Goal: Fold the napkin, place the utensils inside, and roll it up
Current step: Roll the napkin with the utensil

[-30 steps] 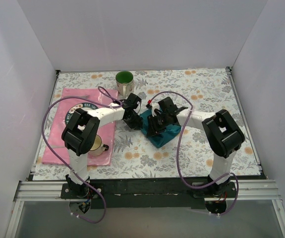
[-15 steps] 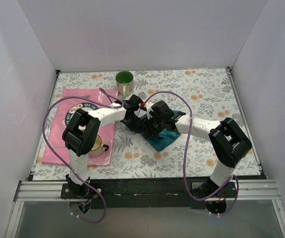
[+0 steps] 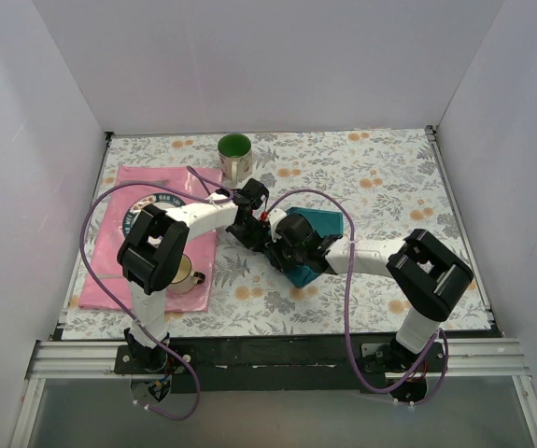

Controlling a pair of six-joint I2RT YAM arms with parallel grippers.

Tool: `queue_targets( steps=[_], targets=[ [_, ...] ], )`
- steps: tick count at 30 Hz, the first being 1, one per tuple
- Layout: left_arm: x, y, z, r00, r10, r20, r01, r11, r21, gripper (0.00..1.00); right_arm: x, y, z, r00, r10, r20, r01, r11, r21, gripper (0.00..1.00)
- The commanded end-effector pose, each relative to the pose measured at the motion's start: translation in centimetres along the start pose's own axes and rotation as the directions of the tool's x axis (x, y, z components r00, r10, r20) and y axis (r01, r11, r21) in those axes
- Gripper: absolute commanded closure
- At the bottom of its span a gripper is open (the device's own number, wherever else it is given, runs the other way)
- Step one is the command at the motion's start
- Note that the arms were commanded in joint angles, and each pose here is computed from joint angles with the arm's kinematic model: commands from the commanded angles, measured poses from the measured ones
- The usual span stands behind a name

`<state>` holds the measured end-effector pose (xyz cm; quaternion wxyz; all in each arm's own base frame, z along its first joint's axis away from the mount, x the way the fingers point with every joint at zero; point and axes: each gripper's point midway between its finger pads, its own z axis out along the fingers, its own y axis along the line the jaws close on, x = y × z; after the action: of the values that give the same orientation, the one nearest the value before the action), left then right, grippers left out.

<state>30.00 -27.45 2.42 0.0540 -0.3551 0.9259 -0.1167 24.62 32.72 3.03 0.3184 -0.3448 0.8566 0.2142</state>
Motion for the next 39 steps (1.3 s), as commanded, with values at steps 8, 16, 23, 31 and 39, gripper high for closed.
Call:
queue_targets(
  steps=[8,16,23,31,39],
  targets=[
    [-0.1,-0.5,-2.5,0.995,0.084,0.053,-0.091,0.986,0.137,0.69,4.4,-0.8,0.5,0.994,0.099,-0.035,-0.098,0.995,0.022,0.99],
    [-2.6,-2.1,-8.2,0.951,0.165,0.262,-0.246,0.917,0.315,0.30,6.1,0.1,-0.1,0.955,0.288,-0.074,-0.297,0.934,-0.199,0.99],
    [-1.7,-1.8,-8.5,0.964,0.186,0.193,-0.246,0.896,0.369,0.30,5.8,0.7,-1.3,0.835,0.508,-0.214,-0.545,0.703,-0.457,0.99],
    [1.2,-3.7,-5.9,0.959,0.279,0.051,-0.273,0.859,0.434,0.34,5.1,-0.8,-1.6,0.710,0.622,-0.330,-0.683,0.494,-0.537,0.99],
    [2.3,-1.2,-2.8,0.994,0.066,-0.091,-0.034,0.947,0.319,0.41,3.7,-1.3,-1.7,0.686,0.667,-0.291,-0.689,0.467,-0.554,0.99]
  ],
)
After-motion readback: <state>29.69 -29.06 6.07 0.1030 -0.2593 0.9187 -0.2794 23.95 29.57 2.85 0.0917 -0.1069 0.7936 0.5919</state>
